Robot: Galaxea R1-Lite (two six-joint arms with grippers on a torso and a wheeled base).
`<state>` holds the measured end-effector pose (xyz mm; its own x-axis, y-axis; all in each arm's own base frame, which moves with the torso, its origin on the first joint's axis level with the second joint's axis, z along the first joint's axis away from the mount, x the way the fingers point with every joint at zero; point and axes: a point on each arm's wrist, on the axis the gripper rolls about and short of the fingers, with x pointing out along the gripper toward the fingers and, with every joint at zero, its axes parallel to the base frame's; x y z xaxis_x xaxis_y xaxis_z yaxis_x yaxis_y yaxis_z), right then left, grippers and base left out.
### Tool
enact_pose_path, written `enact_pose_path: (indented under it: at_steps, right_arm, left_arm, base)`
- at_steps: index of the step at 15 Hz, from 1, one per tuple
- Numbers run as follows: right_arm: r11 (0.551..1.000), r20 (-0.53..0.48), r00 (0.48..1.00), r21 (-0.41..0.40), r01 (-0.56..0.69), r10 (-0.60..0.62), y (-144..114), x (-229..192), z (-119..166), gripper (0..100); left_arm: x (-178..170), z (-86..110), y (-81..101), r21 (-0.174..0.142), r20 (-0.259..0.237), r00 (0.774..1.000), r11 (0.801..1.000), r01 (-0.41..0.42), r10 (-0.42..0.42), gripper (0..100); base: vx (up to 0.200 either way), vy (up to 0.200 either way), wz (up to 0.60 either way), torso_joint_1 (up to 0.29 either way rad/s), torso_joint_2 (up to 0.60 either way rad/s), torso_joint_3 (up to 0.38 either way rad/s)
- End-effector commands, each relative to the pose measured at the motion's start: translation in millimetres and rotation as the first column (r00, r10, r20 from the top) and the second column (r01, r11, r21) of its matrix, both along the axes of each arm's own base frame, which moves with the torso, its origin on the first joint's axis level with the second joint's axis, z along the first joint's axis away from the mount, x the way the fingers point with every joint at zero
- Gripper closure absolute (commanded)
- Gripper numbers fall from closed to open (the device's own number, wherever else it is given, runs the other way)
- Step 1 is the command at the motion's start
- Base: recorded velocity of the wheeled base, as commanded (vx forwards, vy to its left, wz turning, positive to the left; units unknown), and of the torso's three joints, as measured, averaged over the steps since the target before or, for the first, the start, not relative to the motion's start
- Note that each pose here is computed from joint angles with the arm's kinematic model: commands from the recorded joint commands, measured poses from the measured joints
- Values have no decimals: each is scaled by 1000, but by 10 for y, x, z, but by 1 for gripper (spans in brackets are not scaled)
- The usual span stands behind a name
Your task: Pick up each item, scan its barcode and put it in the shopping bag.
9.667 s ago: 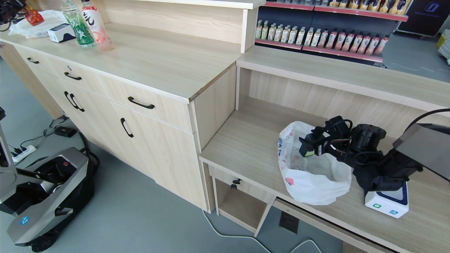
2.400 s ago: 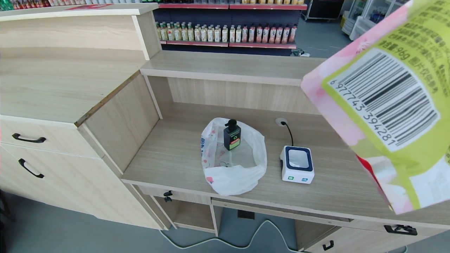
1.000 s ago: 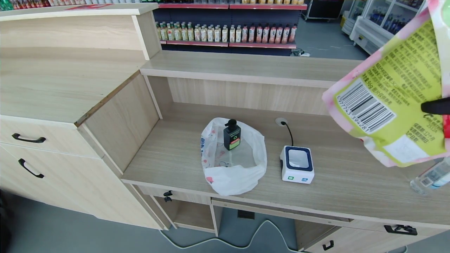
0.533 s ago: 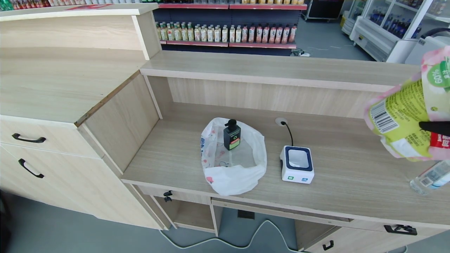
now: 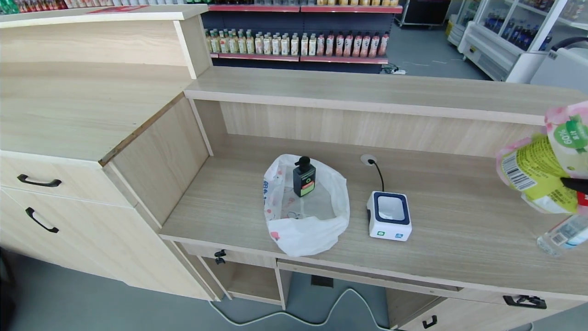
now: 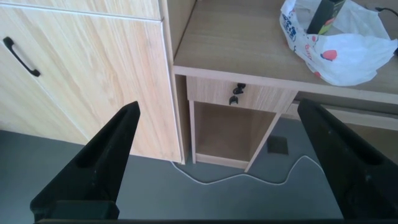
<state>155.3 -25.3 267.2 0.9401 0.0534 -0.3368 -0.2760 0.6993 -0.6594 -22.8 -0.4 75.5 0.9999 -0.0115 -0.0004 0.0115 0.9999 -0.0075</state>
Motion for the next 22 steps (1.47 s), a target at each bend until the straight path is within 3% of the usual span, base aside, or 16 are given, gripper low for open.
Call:
enact_pose_path:
  at_steps: [1,5,8,11,17,20,22]
  right_arm:
    - [1000,-17,1000,-21,8,-8,-47,96,-35,100]
    - [979,33,997,-195,-56,64,-108,403,-138,100]
    - [892,16,986,-429,-143,166,-362,658,-289,100]
    - [844,1,941,-442,-304,339,-522,833,-495,100]
    - [851,-65,948,-424,-309,312,-755,994,-758,100]
    - [753,-32,920,-563,-340,391,-924,1150,-922,100]
    - [709,-37,901,-603,-365,432,-962,1169,-1029,100]
  left_arm:
    - [0,0,0,0,0,1000,1000,-1,1,0]
    - [0,0,0,0,0,1000,1000,-1,1,0]
    - [0,0,0,0,0,1000,1000,-1,1,0]
    - [0,0,0,0,0,1000,1000,-1,1,0]
    - [0,0,0,0,0,1000,1000,-1,1,0]
    - [0,0,0,0,0,1000,1000,-1,1,0]
    - [0,0,0,0,0,1000,1000,-1,1,0]
  base:
    - [0,0,600,-2,7,-2]
    - [0,0,600,6,2,1]
    - [0,0,0,0,0,0]
    - [0,0,0,0,0,0]
    - [0,0,0,0,0,0]
    - [0,0,0,0,0,0]
    - [0,0,0,0,0,0]
